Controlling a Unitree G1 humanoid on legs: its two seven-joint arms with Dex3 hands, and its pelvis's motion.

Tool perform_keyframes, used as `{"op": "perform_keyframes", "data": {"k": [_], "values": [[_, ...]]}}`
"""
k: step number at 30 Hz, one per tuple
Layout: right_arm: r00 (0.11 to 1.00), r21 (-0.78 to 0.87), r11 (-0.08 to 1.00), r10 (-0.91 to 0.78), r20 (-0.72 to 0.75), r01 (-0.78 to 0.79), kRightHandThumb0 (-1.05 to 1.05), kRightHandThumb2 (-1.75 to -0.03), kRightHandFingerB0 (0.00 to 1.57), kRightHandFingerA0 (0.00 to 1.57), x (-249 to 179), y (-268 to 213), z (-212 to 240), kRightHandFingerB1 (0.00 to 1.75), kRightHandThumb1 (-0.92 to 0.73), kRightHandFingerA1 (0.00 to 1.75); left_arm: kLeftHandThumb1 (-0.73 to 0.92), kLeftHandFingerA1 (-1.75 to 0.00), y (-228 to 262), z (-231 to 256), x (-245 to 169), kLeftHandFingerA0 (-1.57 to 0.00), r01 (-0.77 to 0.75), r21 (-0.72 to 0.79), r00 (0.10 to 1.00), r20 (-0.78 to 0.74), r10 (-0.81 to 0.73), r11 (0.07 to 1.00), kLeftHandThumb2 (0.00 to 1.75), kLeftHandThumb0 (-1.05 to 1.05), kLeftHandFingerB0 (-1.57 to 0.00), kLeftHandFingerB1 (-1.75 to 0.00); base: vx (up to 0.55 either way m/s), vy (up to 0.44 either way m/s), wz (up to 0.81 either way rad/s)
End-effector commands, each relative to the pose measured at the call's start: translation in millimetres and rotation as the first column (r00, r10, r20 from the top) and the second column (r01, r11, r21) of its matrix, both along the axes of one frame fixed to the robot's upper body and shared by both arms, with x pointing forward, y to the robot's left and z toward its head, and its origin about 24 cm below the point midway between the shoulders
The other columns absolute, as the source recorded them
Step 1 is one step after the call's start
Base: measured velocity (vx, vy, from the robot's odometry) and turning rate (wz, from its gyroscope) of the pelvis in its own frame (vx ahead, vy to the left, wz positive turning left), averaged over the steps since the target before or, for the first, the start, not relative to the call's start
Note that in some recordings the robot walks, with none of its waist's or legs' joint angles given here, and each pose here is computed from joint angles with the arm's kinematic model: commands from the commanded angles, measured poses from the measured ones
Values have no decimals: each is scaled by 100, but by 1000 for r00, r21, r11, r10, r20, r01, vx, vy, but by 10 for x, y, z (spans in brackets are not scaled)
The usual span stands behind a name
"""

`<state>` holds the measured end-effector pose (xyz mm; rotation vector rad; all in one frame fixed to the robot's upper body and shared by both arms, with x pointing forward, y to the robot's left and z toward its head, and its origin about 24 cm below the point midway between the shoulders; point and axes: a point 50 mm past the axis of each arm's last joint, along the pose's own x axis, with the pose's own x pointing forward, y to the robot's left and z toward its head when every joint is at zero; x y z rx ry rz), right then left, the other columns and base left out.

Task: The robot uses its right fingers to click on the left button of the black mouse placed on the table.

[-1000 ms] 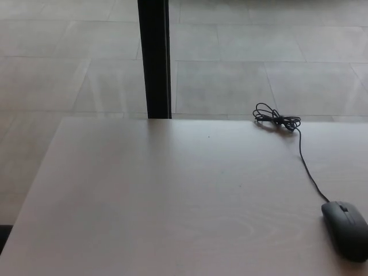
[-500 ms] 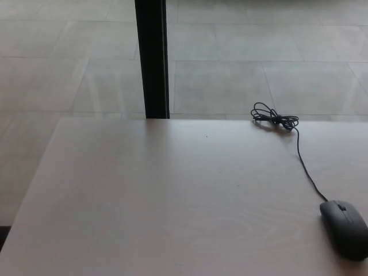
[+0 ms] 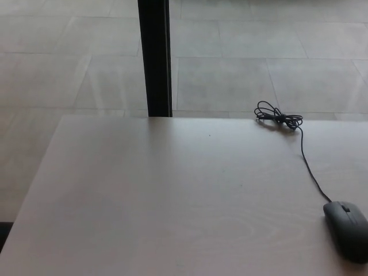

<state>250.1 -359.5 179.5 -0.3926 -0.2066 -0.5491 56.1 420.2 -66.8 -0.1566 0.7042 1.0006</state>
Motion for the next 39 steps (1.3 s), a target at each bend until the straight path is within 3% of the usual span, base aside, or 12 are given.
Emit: {"op": "perform_keyframes", "data": {"k": [1, 6, 7, 12, 18, 19, 24, 26, 27, 28, 29, 39], "values": [[989, -240, 967, 59, -136, -91, -66, -64, 39, 62, 158, 386, -84, 37, -80, 53, 92, -59, 79, 86, 26, -76, -9, 41, 1000, 25, 8, 999, 82, -92, -56, -48, 0, 0, 0], [973, -312, 936, 104, -204, -165, -64, -64, 39, 58, 260, 553, -253, 36, -82, 51, 92, -57, 81, 90, 34, -79, -10, 56, 1000, 17, 9, 998, 80, -89, -60, -47, 0, 0, 0], [971, -313, 934, 111, -214, -175, -62, -64, 39, 75, 276, 581, -304, 36, -81, 70, 92, -56, 83, 93, 33, -77, -5, 53, 1000, 19, 4, 999, 81, -89, -60, -46, 0, 0, 0], [953, -371, 898, 139, -268, -236, -61, -64, 40, 54, 354, 703, -514, 36, -80, 50, 81, -62, 91, 98, 43, -77, -17, 41, 999, 35, 15, 999, 93, -96, -57, -52, 0, 0, 0], [919, -454, 835, 139, -369, -309, -73, -66, 36, 82, 362, 769, -730, 33, -84, 88, 92, -59, 96, 107, 58, -80, -18, 50, 999, 27, 17, 999, 82, -87, -56, -47, 0, 0, 0], [911, -470, 822, 132, -391, -321, -74, -66, 37, 68, 360, 787, -782, 33, -85, 64, 82, -62, 96, 105, 59, -81, -21, 46, 999, 30, 19, 999, 93, -95, -55, -52, 0, 0, 0], [881, -543, 746, 124, -456, -386, -74, -66, 35, 64, 346, 819, -930, 32, -85, 83, 92, -59, 97, 106, 56, -82, -23, 44, 999, 36, 22, 999, 81, -89, -54, -46, 0, 0, 0], [878, -583, 701, 132, -460, -411, -69, -66, 37, 45, 330, 837, -960, 33, -83, 41, 92, -58, 97, 107, 61, -80, -25, 42, 999, 40, 23, 999, 82, -89, -54, -47, 0, 0, 0], [875, -597, 684, 130, -467, -420, -66, -106, 22, 40, 330, 838, -976, 45, -67, 57, 92, -55, 95, 106, 58, -78, -24, 43, 999, 43, 22, 999, 80, -89, -59, -46, 0, 0, 0], [870, -619, 656, 121, -479, -432, -73, -70, 34, 40, 331, 836, -998, 33, -79, 39, 92, -63, 98, 113, 69, -87, -23, 46, 998, 51, 21, 999, 81, -91, -61, -49, 0, 0, 0], [867, -627, 646, 114, -486, -436, -72, -105, 27, 36, 331, 841, -1021, 46, -69, 56, 92, -62, 103, 118, 81, -86, -25, 46, 999, 48, 23, 999, 82, -92, -59, -48, 0, 0, 0], [848, -799, 334, 1, -530, -499, -76, -109, 30, 37, 338, 832, -1237, 47, -72, 58, 92, -62, 112, 129, 98, -86, -16, 56, 999, 38, 14, 998, 82, -92, -61, -49, 0, 0, 0]]}}
